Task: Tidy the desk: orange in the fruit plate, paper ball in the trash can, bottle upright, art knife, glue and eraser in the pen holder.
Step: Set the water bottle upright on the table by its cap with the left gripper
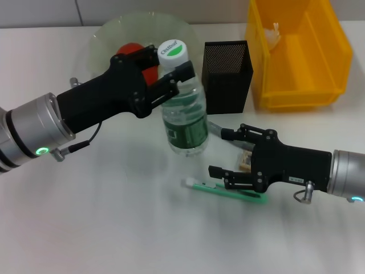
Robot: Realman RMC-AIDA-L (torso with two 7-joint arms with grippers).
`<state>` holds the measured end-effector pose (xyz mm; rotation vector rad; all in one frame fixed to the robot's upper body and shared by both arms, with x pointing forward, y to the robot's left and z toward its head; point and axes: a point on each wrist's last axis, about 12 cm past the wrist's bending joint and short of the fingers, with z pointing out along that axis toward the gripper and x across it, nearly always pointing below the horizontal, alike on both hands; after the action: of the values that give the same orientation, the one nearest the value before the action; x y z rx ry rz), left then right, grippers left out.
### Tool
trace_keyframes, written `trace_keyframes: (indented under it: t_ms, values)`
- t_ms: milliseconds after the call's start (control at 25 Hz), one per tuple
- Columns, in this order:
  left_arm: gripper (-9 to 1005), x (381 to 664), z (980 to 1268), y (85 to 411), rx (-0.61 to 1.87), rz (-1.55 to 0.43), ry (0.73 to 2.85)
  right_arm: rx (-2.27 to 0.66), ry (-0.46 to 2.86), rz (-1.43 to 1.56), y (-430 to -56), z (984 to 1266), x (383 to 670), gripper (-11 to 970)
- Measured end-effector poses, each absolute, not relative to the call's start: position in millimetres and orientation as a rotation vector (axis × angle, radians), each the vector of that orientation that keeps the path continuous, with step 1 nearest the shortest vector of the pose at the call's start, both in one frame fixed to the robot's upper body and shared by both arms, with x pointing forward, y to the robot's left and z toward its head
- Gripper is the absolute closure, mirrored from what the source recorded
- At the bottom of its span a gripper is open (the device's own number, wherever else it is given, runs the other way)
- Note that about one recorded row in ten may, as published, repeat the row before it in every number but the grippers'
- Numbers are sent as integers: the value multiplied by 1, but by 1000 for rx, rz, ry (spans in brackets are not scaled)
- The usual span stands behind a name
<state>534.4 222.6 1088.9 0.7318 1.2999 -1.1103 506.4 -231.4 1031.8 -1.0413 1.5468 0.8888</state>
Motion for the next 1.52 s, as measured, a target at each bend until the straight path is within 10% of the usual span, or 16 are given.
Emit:
trace_keyframes:
  t_ms: [1520]
  values:
    - [553, 534, 1067, 289, 517, -679, 1444, -890, 1589, 856, -268, 1021, 469, 135]
